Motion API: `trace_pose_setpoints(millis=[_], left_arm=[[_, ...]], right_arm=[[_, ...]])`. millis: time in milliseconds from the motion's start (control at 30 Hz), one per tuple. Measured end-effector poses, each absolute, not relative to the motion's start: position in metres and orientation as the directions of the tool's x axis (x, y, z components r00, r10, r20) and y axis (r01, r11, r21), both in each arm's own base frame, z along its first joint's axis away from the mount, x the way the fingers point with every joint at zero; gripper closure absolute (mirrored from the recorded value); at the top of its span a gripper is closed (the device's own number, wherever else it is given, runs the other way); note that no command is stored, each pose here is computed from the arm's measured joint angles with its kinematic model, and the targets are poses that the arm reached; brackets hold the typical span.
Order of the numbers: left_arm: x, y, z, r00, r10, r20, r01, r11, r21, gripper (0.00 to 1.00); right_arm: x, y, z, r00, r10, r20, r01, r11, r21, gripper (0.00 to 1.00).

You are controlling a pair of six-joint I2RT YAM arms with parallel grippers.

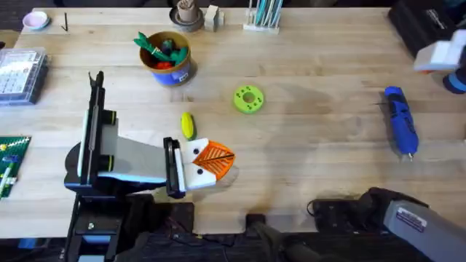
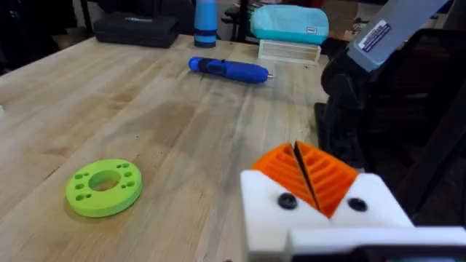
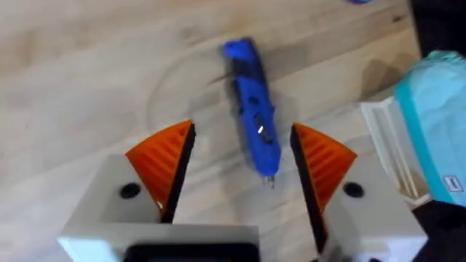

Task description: Pick up the gripper from the table and insert it into the empty holder that is missing its gripper. Then pick up a screw, insert it into the mounting hole, and use the screwdriver to tighten it. Finally, clean up the table by picking up the vegetable and placing it into the bucket.

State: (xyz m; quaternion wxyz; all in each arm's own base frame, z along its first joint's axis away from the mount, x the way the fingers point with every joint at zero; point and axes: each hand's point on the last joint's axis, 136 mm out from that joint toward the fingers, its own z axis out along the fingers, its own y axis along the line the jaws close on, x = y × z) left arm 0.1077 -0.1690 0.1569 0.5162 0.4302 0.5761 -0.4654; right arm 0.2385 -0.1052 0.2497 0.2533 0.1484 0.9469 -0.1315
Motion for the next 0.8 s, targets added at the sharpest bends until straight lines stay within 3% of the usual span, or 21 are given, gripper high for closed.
trace_pose_setpoints(millis=[100, 300, 600, 800], left_arm=[[0.108, -0.169, 0.157, -0.097, 0.015, -0.995, 0.976, 0.197, -0.092, 0.997], [0.108, -0.169, 0.157, -0.097, 0.015, -0.995, 0.976, 0.197, -0.092, 0.997], [0.108, -0.169, 0.157, -0.097, 0.015, -0.995, 0.976, 0.197, -0.092, 0.997], [0.108, -0.169, 0.157, -0.097, 0.015, -0.995, 0.976, 0.197, -0.092, 0.997]], right_arm=[[0.253, -0.131, 0.250, -0.795, 0.253, -0.552, 0.409, 0.895, -0.179, 0.150], [0.258, -0.153, 0.227, -0.826, 0.294, -0.481, 0.437, 0.873, -0.215, 0.149], [0.279, -0.161, 0.168, -0.946, 0.148, -0.287, 0.210, 0.957, -0.198, 0.148], [0.277, -0.169, 0.131, -0.973, 0.141, -0.185, 0.163, 0.981, -0.107, 0.147]])
